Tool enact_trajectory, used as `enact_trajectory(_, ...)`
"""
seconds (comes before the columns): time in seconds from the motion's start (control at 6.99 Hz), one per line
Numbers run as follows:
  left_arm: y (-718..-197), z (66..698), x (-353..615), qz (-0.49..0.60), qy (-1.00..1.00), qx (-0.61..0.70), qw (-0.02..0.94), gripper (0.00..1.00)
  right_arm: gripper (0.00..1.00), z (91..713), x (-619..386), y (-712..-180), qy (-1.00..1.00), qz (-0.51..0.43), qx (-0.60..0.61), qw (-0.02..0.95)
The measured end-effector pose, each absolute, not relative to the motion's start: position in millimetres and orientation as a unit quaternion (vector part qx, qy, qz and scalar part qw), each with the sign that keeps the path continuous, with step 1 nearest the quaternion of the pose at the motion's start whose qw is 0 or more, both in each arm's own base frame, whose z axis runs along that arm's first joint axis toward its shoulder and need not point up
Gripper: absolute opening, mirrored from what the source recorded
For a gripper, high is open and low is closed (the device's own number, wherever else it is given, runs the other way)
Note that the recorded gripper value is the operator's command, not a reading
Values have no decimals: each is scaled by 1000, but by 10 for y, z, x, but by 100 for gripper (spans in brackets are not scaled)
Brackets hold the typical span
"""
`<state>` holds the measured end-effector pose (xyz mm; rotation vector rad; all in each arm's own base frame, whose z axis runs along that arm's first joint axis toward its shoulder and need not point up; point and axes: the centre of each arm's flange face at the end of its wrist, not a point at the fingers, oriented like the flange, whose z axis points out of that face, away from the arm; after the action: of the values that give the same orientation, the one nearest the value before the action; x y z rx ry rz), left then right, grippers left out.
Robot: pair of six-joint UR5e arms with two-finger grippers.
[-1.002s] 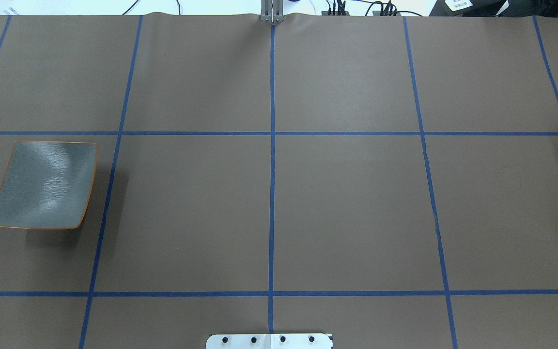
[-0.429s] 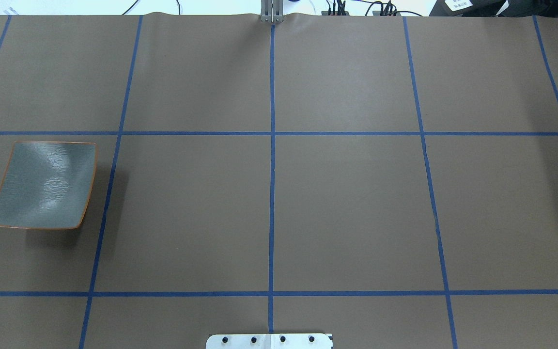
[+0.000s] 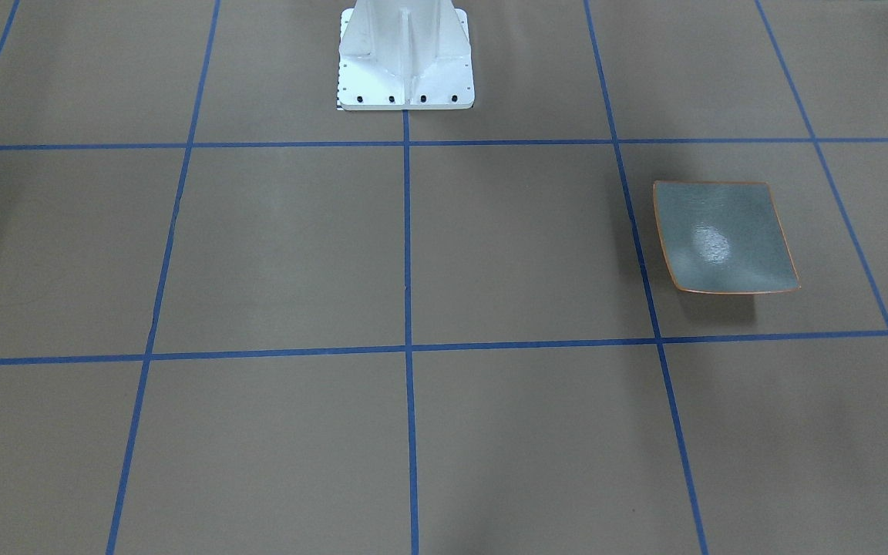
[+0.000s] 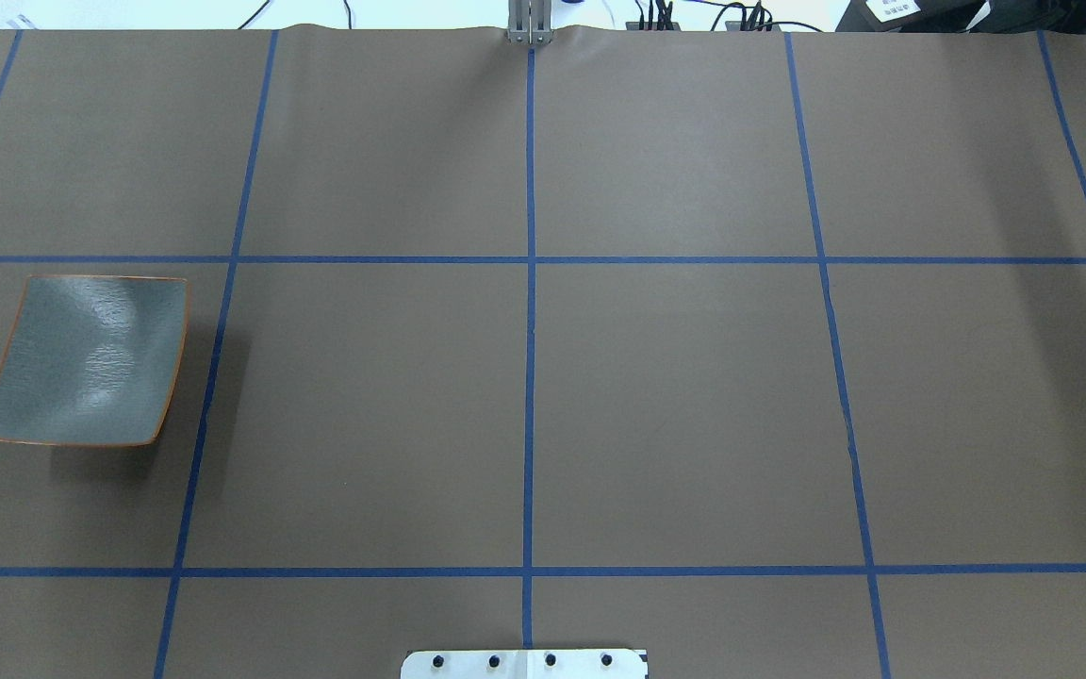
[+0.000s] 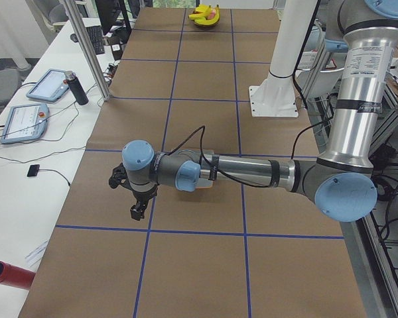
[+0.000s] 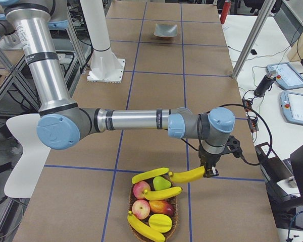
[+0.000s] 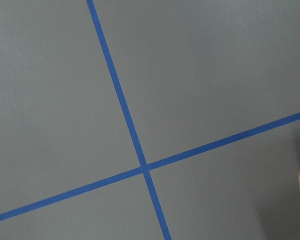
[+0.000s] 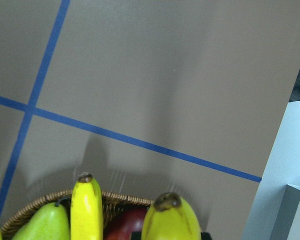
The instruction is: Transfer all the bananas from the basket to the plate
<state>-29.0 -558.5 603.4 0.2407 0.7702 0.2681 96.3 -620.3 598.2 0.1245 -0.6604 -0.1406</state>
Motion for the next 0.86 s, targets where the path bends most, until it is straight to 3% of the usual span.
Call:
enact_trajectory(0.43, -5795, 5733, -146, 116, 378, 123, 910, 100, 0, 4909, -31, -6553, -435, 41, 22, 899)
enact_trajectory(0.86, -6219, 4784, 640, 97, 403, 134, 900, 100, 0, 3615, -1287, -6380, -472, 118, -30, 873)
